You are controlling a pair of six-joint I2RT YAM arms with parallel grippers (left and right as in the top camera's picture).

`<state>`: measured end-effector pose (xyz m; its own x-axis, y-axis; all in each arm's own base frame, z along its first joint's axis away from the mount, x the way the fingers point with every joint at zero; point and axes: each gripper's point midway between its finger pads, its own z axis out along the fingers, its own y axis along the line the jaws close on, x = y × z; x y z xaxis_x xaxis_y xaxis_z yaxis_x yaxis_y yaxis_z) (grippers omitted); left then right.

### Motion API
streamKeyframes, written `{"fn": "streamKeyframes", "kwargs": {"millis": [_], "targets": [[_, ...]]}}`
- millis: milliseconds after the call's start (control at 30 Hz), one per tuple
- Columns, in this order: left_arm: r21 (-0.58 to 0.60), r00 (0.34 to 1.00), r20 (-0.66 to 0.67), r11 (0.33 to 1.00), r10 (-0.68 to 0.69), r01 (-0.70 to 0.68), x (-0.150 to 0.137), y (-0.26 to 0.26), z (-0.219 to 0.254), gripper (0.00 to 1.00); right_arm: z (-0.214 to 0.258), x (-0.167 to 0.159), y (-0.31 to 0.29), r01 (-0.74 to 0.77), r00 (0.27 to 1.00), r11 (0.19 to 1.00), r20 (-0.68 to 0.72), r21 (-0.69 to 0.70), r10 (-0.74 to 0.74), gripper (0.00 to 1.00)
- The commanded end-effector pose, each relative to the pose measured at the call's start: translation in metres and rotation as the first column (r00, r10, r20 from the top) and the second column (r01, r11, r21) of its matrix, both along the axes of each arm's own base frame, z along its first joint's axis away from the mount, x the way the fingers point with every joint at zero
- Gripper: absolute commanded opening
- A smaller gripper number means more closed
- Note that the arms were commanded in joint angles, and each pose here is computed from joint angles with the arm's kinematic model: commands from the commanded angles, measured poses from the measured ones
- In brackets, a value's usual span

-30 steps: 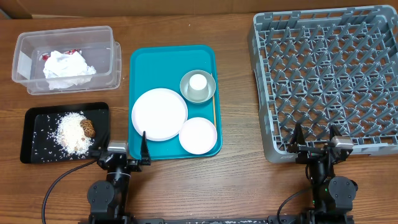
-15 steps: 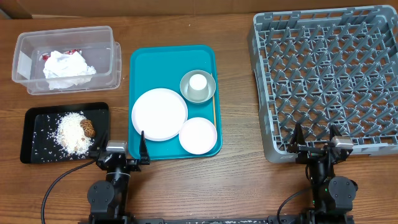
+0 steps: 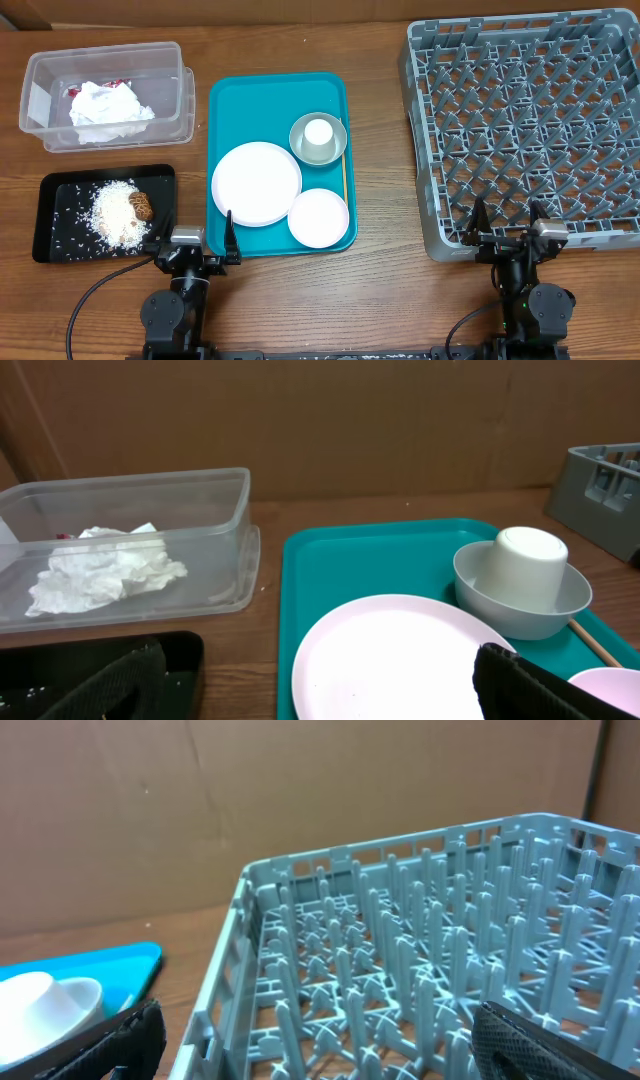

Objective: Sort waste into correct bins and load items into the dishwasher
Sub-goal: 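Raise the right gripper from rest toward the teal tray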

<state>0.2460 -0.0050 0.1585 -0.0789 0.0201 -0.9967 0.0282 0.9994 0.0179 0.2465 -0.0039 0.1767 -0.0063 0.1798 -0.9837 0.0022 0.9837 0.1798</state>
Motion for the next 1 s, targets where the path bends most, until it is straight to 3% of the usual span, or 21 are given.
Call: {"fn": "streamKeyframes", "kwargs": {"millis": [0,100,167,400,533,667,767,967], "targets": [[-0.019,1.0,0.004,1.0,0.022,-0.022,0.0,0.004,-0.002,1.0,0.012,-0.005,0.04,-0.24,0.971,0.951,0.057,0.194,0.233,1.0],[-0.019,1.0,0.004,1.0,0.022,-0.022,0.0,0.004,-0.002,1.0,0.028,-0.028,0.091,-0.519,0.842,0.733,0.119,0.439,0.526,1.0],[-0.019,1.0,0.004,1.0,0.022,-0.022,0.0,0.004,-0.002,1.0,0.028,-0.045,0.114,-0.587,0.747,0.571,0.111,0.574,0.656,1.0],[-0.019,1.0,0.004,1.0,0.022,-0.022,0.0,0.004,-0.002,1.0,0.069,-0.043,0.1,-0.526,0.775,0.35,0.268,0.775,0.572,1.0],[-0.019,1.0,0.004,1.0,0.022,-0.022,0.0,0.004,-0.002,1.0,0.112,-0.053,0.086,-0.618,0.756,0.322,0.43,0.717,0.493,1.0],[-0.019,1.0,0.004,1.0,0.022,-0.022,0.0,0.004,-0.002,1.0,0.137,-0.058,0.08,-0.632,0.757,0.328,0.47,0.702,0.454,1.0],[-0.019,1.0,0.004,1.0,0.022,-0.022,0.0,0.004,-0.002,1.0,0.146,-0.053,0.082,-0.602,0.78,0.374,0.42,0.706,0.464,1.0],[-0.019,1.0,0.004,1.0,0.022,-0.022,0.0,0.004,-0.002,1.0,0.156,-0.028,0.093,-0.496,0.829,0.563,0.166,0.661,0.535,0.99]]}}
